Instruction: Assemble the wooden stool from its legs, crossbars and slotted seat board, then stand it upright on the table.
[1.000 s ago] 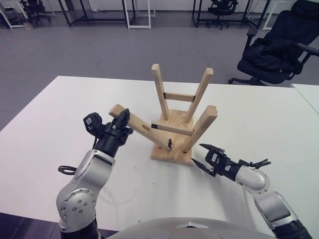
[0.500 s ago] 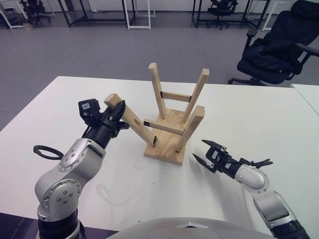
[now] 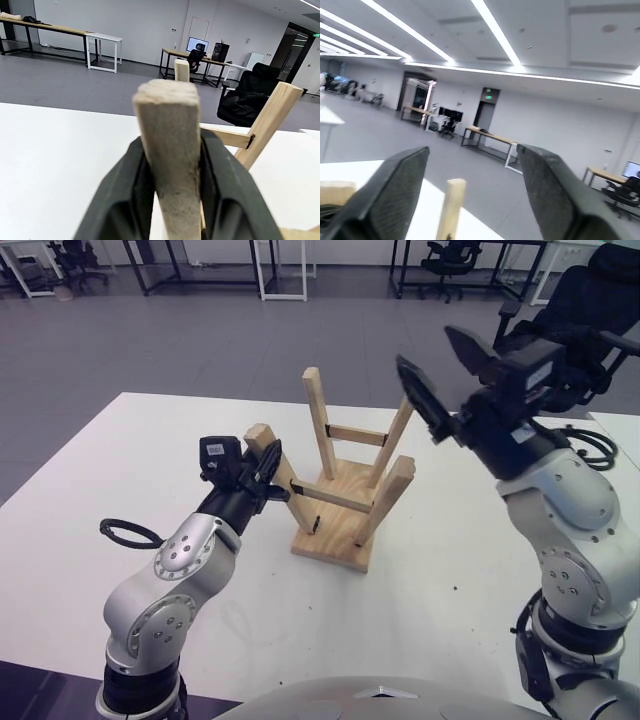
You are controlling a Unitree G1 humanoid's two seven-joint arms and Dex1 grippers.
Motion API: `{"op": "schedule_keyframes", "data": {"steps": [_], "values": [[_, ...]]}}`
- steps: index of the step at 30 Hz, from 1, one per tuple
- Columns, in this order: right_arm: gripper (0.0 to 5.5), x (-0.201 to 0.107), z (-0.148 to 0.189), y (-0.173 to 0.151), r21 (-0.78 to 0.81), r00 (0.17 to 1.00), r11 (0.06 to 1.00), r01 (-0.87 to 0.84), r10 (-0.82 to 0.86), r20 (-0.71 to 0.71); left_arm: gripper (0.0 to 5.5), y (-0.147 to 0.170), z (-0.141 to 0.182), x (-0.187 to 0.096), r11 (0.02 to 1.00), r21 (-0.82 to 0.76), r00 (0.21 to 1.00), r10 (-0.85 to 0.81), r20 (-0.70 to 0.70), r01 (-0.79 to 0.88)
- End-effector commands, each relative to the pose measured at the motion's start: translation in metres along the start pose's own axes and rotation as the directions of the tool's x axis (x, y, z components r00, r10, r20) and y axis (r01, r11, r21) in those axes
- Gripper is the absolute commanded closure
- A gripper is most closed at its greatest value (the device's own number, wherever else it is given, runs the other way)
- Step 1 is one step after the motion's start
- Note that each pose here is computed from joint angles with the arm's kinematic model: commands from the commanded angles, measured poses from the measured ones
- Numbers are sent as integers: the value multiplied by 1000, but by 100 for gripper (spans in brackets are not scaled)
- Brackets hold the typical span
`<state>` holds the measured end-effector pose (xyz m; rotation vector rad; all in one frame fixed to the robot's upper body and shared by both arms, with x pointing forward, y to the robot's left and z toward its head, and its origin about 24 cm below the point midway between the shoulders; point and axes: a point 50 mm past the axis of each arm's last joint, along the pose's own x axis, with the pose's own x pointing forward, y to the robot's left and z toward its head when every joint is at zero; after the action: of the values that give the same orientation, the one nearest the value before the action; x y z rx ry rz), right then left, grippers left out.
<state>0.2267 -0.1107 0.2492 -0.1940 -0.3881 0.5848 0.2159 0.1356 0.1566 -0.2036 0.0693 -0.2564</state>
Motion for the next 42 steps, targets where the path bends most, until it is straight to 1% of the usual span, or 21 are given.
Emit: {"op": "schedule_keyframes", "data": {"steps": [1,5,6,7,9,11,12,13,14,15,16,19,20,21,23,24,26,29,30,34,42], "values": [[222,17,5,20,-66,997,997,-48,44,-71,448,3,-36,0,996,81,980,46,-192,-31],[222,16,-21,30,-234,974,965,-122,70,-217,447,4,-41,13,962,274,981,68,-183,-15],[222,18,-24,33,-253,972,958,-132,75,-223,444,4,-46,16,945,327,978,77,-195,-9],[222,20,-25,32,-265,974,956,-123,65,-219,440,5,-55,17,940,340,972,92,-216,-14],[222,23,-26,25,-277,978,958,-80,22,-206,437,8,-70,16,951,306,961,120,-250,-39],[222,24,-27,17,-281,979,959,-41,-18,-202,435,8,-72,17,968,245,963,121,-239,-60],[222,26,-27,16,-306,977,950,-53,-13,-211,435,6,-70,18,975,214,968,114,-222,-66],[222,32,-26,26,-260,970,961,-92,28,-241,435,3,-65,19,978,194,974,110,-200,-71],[222,37,-25,38,-157,963,981,-118,74,-259,435,1,-62,21,980,185,977,109,-183,-75],[222,40,-29,48,-120,948,982,-147,105,-300,435,1,-61,22,980,184,979,111,-173,-79],[222,40,-36,54,-162,932,973,-167,102,-347,435,1,-60,23,979,185,979,114,-169,-82],[222,37,-52,53,-355,898,910,-217,44,-437,435,-2,-53,26,982,168,986,113,-123,-92],[222,37,-56,51,-420,890,874,-246,31,-456,399,-3,-50,26,982,164,988,115,-102,-97],[222,38,-58,49,-482,881,833,-272,15,-472,382,-4,-47,27,982,162,989,117,-86,-102],[222,39,-65,47,-556,863,768,-318,-8,-504,382,-4,-42,27,981,158,991,124,-56,-114],[222,37,-73,51,-544,843,759,-357,11,-538,382,-5,-39,27,980,166,992,119,-42,-110],[222,30,-99,64,-475,778,764,-437,56,-626,382,-11,-37,28,982,172,996,84,-26,-78],[222,6,-145,79,-394,656,742,-543,81,-751,382,-16,-31,28,986,162,999,50,8,-51],[222,2,-152,82,-374,640,746,-551,90,-763,382,-19,-28,28,987,159,999,28,24,-32],[222,6,-153,92,-352,658,758,-549,133,-741,382,-36,-30,27,988,133,996,-83,20,79],[222,-4,-163,104,-280,618,739,-612,226,-753,382,-65,-22,29,972,87,970,-224,91,217]]}}
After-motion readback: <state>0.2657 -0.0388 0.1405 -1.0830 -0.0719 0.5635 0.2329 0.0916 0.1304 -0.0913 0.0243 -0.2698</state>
